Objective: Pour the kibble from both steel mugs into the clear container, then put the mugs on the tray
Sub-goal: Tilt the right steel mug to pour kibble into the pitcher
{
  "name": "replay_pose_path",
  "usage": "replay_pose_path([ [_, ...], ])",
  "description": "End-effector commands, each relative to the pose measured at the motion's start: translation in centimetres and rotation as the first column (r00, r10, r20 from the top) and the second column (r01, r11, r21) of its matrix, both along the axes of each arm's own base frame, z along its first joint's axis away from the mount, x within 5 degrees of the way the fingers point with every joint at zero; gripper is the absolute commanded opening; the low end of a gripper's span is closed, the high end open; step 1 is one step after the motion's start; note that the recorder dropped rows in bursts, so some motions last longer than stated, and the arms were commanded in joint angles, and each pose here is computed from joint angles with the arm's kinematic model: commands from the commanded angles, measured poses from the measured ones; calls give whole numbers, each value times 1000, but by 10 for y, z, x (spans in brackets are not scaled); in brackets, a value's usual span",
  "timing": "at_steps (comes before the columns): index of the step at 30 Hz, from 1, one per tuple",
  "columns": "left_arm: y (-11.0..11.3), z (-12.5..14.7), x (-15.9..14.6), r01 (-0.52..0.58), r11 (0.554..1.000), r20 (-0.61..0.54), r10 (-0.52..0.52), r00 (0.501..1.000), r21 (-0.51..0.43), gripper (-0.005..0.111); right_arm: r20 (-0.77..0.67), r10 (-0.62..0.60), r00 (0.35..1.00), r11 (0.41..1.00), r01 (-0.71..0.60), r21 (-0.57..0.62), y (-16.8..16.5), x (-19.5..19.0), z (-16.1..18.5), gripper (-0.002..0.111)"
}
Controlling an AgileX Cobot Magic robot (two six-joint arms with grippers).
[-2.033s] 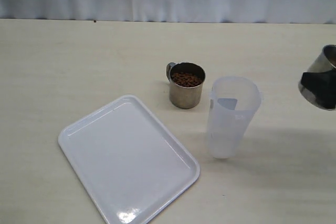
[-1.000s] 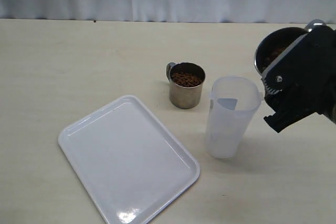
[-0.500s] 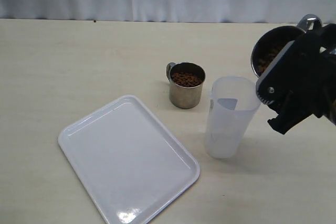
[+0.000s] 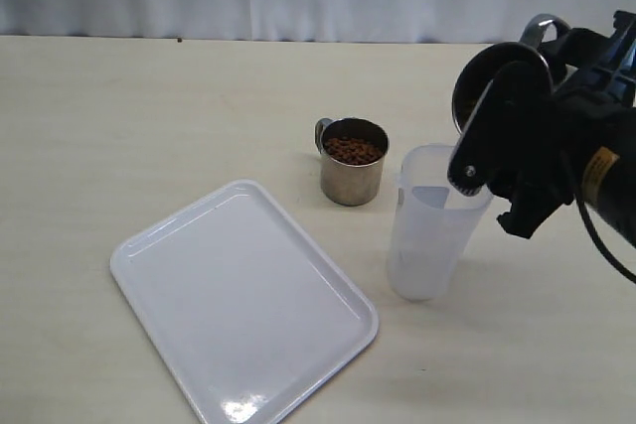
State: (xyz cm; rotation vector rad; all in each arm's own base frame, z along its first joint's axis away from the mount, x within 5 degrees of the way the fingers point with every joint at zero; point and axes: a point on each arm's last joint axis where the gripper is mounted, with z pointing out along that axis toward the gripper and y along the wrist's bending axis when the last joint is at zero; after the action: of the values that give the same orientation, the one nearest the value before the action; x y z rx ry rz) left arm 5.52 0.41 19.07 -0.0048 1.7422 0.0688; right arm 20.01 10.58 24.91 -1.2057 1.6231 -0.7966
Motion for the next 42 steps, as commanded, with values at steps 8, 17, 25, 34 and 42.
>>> replay_pose_path([
  [8, 0, 0, 0, 3, 1000, 6, -3, 1000, 1, 0, 20, 67, 998, 973, -61, -224, 1, 4, 2, 5],
  [17, 0, 0, 0, 3, 1000, 6, -3, 1000, 1, 0, 14, 96, 995, 950, -87, -300, 1, 4, 2, 5],
  [25, 0, 0, 0, 3, 1000, 6, -3, 1000, 1, 0, 24, 111, 993, 942, -98, -321, 6, 9, 8, 5],
  [34, 0, 0, 0, 3, 1000, 6, -3, 1000, 1, 0, 15, 143, 990, 903, -124, -411, 8, 12, 9, 5],
  [42, 0, 0, 0, 3, 1000, 8, -3, 1000, 1, 0, -7, 196, 981, 836, -171, -522, 10, 11, 9, 5],
])
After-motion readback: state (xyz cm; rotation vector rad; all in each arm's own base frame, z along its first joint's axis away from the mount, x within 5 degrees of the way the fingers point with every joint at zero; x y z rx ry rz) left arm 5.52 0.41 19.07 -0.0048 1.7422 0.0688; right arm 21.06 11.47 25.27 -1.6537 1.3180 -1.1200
